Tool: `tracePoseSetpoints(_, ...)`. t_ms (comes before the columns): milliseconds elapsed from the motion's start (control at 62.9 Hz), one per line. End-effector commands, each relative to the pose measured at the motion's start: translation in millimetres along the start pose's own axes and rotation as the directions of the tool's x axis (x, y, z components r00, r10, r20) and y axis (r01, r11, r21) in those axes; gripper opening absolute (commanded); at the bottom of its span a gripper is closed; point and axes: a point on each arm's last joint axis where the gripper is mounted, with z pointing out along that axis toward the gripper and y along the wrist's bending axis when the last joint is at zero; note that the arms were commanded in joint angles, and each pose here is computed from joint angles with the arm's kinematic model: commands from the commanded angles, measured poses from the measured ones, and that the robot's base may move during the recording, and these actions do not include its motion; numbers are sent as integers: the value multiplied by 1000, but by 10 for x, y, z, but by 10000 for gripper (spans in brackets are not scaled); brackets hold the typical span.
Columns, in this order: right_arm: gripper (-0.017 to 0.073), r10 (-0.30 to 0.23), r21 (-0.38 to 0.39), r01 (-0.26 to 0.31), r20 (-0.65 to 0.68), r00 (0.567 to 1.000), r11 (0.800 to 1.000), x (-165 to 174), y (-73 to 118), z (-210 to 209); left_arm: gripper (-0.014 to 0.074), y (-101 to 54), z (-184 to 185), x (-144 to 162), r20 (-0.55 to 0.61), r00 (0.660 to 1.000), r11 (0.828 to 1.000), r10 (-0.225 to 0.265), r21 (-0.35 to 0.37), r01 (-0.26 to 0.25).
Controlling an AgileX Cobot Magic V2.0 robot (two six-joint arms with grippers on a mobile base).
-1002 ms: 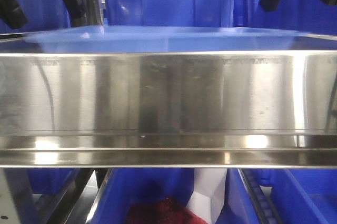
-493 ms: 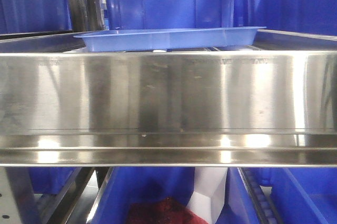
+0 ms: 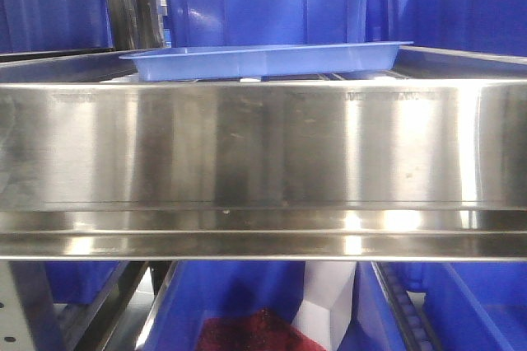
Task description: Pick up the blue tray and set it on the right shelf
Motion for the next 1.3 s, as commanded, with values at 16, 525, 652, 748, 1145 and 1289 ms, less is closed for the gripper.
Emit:
tracePoseSetpoints(16, 57, -32, -6, 34, 199, 979, 999, -48, 5, -74, -49, -8, -92, -50, 162, 986, 999, 42, 15, -45)
tracePoseSetpoints(525, 57, -33, -15, 38, 244, 969, 999, 22, 15, -55, -49, -4, -114, -1, 163, 986, 999, 37, 18, -41)
tracePoseSetpoints(652, 57, -33, -15, 38, 244, 969, 999, 22, 15, -55, -49, -4, -114, 1, 160, 986, 999, 37, 17, -41)
tracePoseSetpoints(748, 57, -33, -15, 38, 244, 969, 999, 22, 15, -55, -49, 4, -150, 14, 160, 987, 999, 34, 8, -36)
tracePoseSetpoints(1145, 57, -33, -15, 38, 244, 969, 999, 22, 15, -55, -49, 238, -253, 897, 318, 947, 959, 50, -279, 43)
tracePoseSetpoints(1289, 57, -33, -15, 38, 244, 969, 999, 22, 15, -55, -49, 335, -152, 1234, 338, 940, 930, 45, -358, 85)
